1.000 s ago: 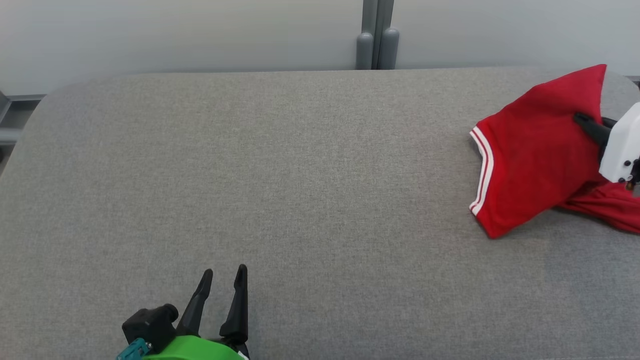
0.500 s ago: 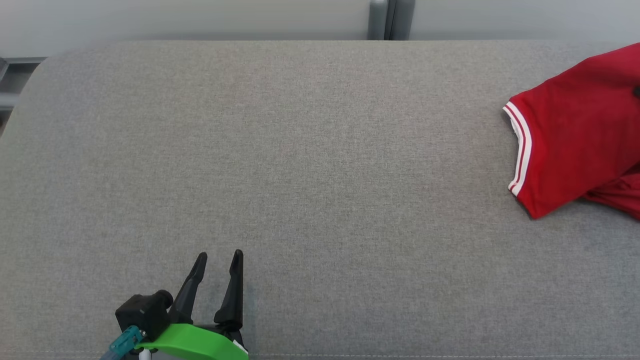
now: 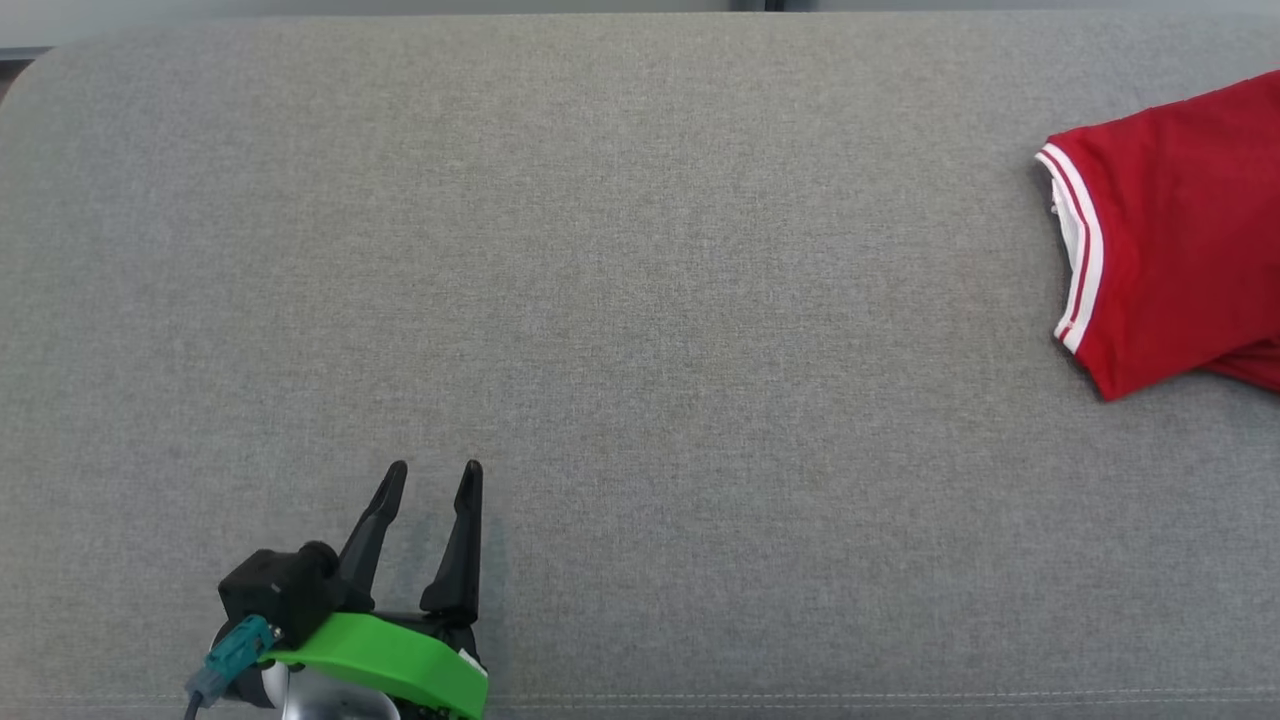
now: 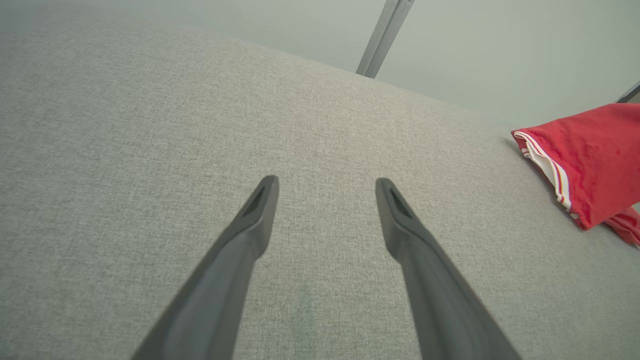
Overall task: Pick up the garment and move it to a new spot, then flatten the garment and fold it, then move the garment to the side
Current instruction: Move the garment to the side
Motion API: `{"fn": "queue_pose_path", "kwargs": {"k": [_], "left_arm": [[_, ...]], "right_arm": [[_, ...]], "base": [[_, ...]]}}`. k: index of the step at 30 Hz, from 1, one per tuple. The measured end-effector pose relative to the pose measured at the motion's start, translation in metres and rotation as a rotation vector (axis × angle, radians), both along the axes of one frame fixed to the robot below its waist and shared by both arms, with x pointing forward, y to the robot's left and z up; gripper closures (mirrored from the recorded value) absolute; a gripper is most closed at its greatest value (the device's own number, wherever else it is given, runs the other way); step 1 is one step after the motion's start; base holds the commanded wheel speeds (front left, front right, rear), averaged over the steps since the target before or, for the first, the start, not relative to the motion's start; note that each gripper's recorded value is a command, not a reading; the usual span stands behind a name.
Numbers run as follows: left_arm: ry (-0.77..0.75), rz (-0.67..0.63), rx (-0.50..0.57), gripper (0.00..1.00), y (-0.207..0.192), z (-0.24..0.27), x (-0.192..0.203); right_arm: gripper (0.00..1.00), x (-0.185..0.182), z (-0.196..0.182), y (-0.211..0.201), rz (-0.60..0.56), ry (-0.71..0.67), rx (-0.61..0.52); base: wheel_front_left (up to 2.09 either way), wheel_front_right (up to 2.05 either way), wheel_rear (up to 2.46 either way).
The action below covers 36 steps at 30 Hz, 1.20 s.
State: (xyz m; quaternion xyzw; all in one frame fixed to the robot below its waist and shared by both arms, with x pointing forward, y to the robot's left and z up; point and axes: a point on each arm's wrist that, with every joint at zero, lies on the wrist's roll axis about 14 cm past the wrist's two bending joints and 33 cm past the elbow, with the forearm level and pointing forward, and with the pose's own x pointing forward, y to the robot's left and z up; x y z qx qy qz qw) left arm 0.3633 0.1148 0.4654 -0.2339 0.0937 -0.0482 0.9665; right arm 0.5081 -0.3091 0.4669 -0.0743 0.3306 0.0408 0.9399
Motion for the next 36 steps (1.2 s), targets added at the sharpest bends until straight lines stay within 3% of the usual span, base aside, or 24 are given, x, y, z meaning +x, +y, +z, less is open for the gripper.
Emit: {"fn": "queue_pose_path", "kwargs": {"k": [13, 17, 18, 19, 25, 36], "left_arm": [[0.05, -0.036, 0.052, 0.0, 0.002, -0.015, 0.011], [0.067, -0.031, 0.07, 0.0, 0.007, -0.02, 0.012], [0.068, -0.03, 0.073, 0.0, 0.007, -0.021, 0.013], [0.069, -0.03, 0.074, 0.0, 0.007, -0.021, 0.014], [0.07, -0.055, 0.081, 0.0, 0.003, -0.02, 0.017], [0.058, -0.107, 0.077, 0.0, -0.011, -0.017, 0.021]], "right_arm": [[1.0, -0.015, -0.052, -0.038, -0.092, 0.075, -0.132], [0.57, -0.015, -0.061, -0.04, -0.113, 0.069, -0.146], [0.35, -0.015, -0.063, -0.04, -0.115, 0.064, -0.151], [0.0, -0.016, -0.065, -0.039, -0.113, 0.062, -0.153], [0.0, -0.031, -0.076, -0.041, -0.146, 0.06, -0.156], [0.0, -0.065, -0.065, -0.092, -0.247, 0.026, -0.274]], "base": [[0.0, 0.0, 0.0], [0.0, 0.0, 0.0], [0.0, 0.0, 0.0], [0.0, 0.0, 0.0], [0.0, 0.0, 0.0], [0.0, 0.0, 0.0]]}}
